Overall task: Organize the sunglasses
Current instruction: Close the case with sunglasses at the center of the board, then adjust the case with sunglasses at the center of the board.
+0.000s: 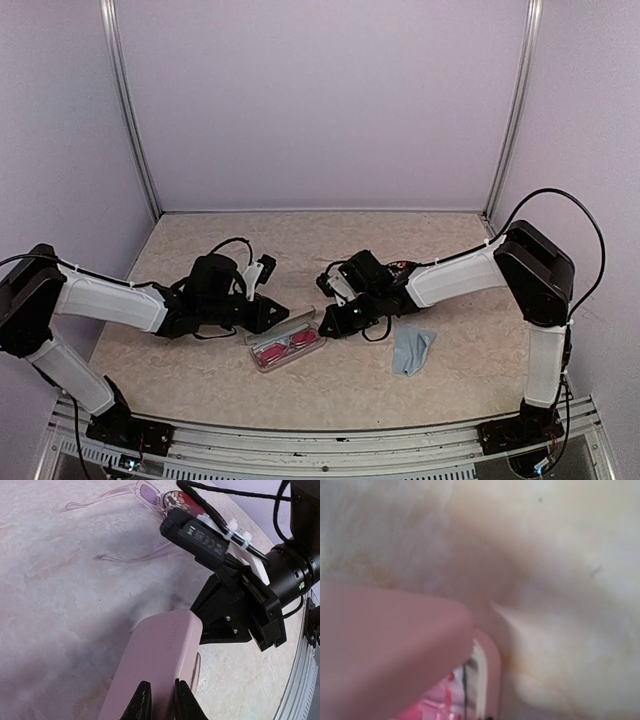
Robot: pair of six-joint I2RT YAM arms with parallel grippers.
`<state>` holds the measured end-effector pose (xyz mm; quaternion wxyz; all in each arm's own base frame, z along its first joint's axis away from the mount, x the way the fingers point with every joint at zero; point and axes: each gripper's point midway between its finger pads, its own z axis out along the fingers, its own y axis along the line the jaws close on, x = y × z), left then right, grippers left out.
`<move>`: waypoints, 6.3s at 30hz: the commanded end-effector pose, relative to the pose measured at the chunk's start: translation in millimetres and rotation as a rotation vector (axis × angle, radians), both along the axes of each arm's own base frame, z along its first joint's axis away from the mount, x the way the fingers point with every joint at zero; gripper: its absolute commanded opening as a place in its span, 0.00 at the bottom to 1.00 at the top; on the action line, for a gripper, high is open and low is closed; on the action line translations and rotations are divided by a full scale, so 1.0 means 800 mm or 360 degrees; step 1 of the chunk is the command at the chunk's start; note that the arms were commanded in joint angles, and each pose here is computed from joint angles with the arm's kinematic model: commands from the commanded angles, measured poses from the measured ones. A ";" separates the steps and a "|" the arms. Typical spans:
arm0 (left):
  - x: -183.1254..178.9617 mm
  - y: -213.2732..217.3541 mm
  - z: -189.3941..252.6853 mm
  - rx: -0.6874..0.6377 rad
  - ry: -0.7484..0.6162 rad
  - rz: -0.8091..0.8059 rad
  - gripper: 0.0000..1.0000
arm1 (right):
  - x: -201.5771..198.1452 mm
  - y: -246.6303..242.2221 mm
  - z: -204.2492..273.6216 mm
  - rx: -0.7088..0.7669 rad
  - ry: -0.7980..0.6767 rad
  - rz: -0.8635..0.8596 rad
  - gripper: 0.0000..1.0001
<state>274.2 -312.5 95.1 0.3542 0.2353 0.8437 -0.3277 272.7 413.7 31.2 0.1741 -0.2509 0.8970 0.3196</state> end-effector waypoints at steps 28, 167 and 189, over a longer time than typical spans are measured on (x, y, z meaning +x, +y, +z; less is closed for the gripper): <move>-0.096 0.014 -0.039 0.0479 -0.0125 0.0057 0.99 | -0.011 0.000 0.003 0.0010 -0.0023 0.0012 0.07; -0.099 0.007 -0.098 0.0747 0.0011 -0.0022 0.45 | -0.030 0.020 0.030 0.0877 0.0639 -0.0004 0.13; -0.101 0.008 -0.096 0.0729 0.0010 -0.0026 0.46 | 0.001 0.003 0.032 0.0908 0.0586 -0.0300 0.13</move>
